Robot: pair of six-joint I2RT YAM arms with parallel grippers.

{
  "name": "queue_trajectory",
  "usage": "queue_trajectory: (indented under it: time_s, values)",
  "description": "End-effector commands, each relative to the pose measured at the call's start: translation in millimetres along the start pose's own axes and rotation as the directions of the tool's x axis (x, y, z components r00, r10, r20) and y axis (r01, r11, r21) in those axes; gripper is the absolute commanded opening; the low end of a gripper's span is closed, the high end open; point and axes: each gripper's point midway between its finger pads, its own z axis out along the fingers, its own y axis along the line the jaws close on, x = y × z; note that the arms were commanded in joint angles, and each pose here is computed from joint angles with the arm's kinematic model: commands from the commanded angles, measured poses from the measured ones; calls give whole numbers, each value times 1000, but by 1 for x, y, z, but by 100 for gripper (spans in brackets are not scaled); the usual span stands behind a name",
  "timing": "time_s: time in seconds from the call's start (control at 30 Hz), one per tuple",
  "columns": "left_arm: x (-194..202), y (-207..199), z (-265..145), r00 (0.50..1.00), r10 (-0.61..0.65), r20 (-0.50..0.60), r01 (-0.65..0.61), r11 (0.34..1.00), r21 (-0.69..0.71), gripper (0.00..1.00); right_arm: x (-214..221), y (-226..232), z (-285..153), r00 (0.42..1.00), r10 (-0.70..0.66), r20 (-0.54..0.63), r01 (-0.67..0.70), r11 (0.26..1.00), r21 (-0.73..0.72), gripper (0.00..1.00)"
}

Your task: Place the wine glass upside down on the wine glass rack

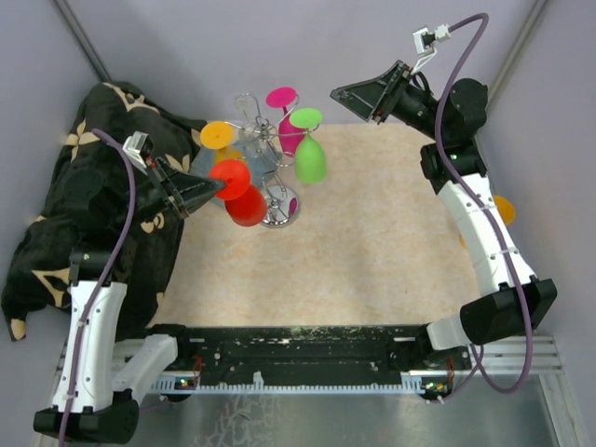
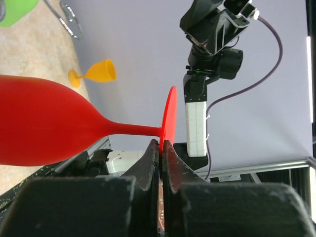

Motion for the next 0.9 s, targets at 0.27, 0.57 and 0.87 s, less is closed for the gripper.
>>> queue_trajectory:
  time_s: [0.27, 0.57, 0.87]
  values:
    - [-12, 40, 11, 999, 26, 19, -24, 995, -100, 0, -9, 17, -9, 999, -38, 32, 39, 999, -15, 47]
    - [-23, 62, 31, 999, 34, 18, -31, 989, -144, 0, -7, 12, -7, 999, -28, 27, 28, 1000, -4, 47]
    - [-31, 71, 56, 999, 48, 20, -44, 986, -164, 0, -5, 8, -7, 1000, -19, 22, 19, 1000, 2, 47]
